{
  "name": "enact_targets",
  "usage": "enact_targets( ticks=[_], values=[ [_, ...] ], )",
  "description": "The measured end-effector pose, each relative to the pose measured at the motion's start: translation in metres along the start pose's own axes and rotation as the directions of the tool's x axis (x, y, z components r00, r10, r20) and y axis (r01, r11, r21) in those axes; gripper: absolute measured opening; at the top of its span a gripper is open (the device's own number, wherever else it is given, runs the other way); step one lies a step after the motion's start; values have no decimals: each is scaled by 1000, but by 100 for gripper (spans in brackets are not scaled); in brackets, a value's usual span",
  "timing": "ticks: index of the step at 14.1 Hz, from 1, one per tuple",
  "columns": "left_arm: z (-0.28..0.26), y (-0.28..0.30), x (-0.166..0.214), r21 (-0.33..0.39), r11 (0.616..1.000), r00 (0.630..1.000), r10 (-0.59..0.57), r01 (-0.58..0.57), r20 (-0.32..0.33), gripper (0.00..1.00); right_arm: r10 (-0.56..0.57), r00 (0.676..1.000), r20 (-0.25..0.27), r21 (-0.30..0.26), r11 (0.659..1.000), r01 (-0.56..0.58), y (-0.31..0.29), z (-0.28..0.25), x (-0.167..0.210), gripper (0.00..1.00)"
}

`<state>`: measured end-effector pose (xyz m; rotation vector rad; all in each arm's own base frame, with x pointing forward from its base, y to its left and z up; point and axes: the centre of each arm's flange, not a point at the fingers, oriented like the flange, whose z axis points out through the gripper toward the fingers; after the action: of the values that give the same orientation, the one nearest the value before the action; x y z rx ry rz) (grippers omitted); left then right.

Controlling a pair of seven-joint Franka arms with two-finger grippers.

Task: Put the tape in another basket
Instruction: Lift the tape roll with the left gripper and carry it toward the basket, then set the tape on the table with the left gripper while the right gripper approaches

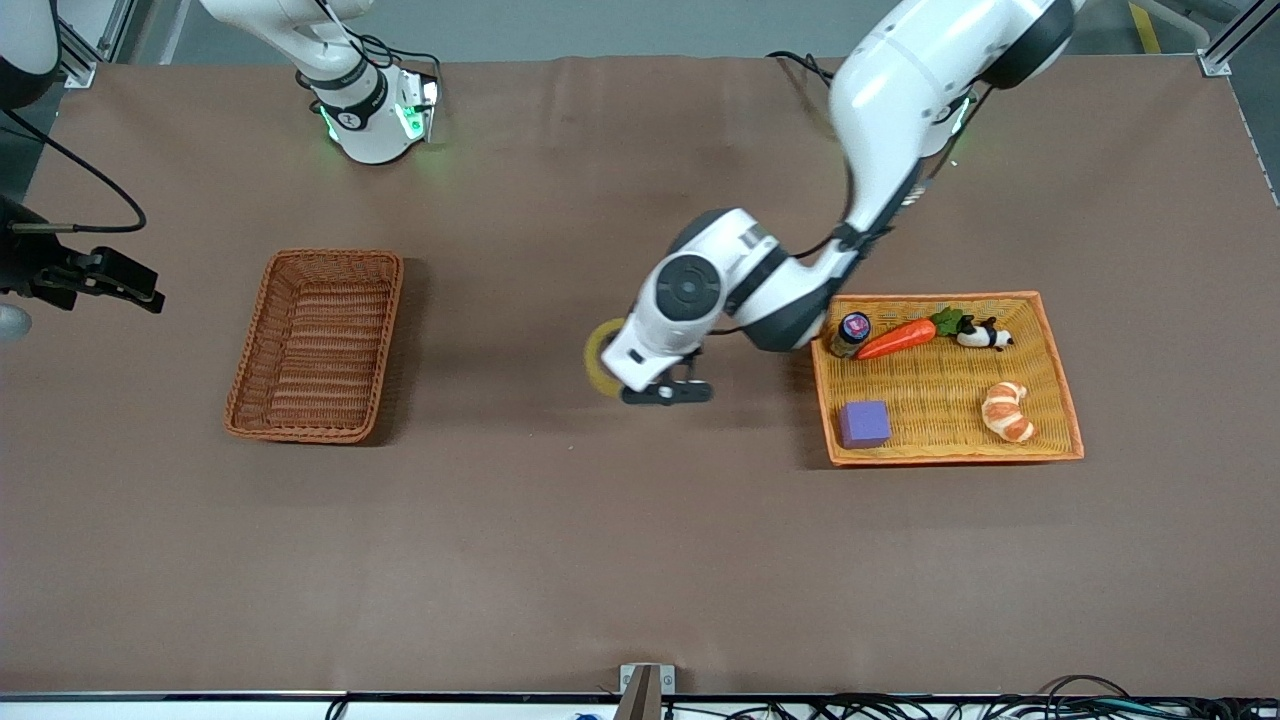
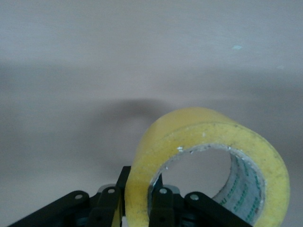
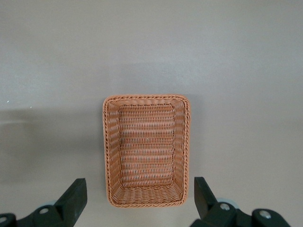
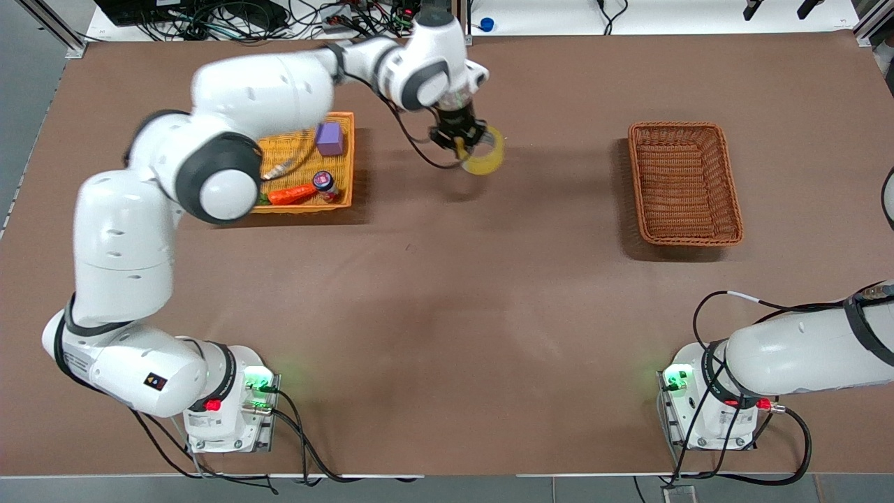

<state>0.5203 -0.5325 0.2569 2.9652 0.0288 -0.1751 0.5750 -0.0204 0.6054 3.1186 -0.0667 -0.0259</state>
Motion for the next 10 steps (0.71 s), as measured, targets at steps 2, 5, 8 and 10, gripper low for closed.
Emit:
enact_targets(
  ticks=[2, 5, 8, 10],
  values=[
    [30, 18, -7, -2, 1000, 999, 24, -24, -21, 21, 0, 1000, 0, 0, 1000, 0, 0, 0, 0, 100],
    [67, 27, -13, 23, 999, 999, 40, -39, -12, 23, 0, 1000, 3, 0, 1000, 0, 0, 1, 0, 100],
    [68, 30, -7, -2, 999, 999, 36, -36, -31, 49, 0, 1000, 5, 0, 1000, 0, 0, 1, 0, 100],
    [51, 32, 3, -29, 999, 998, 23, -25, -60, 67, 0, 1000, 5, 0, 1000, 0, 0, 1, 0, 100]
  ],
)
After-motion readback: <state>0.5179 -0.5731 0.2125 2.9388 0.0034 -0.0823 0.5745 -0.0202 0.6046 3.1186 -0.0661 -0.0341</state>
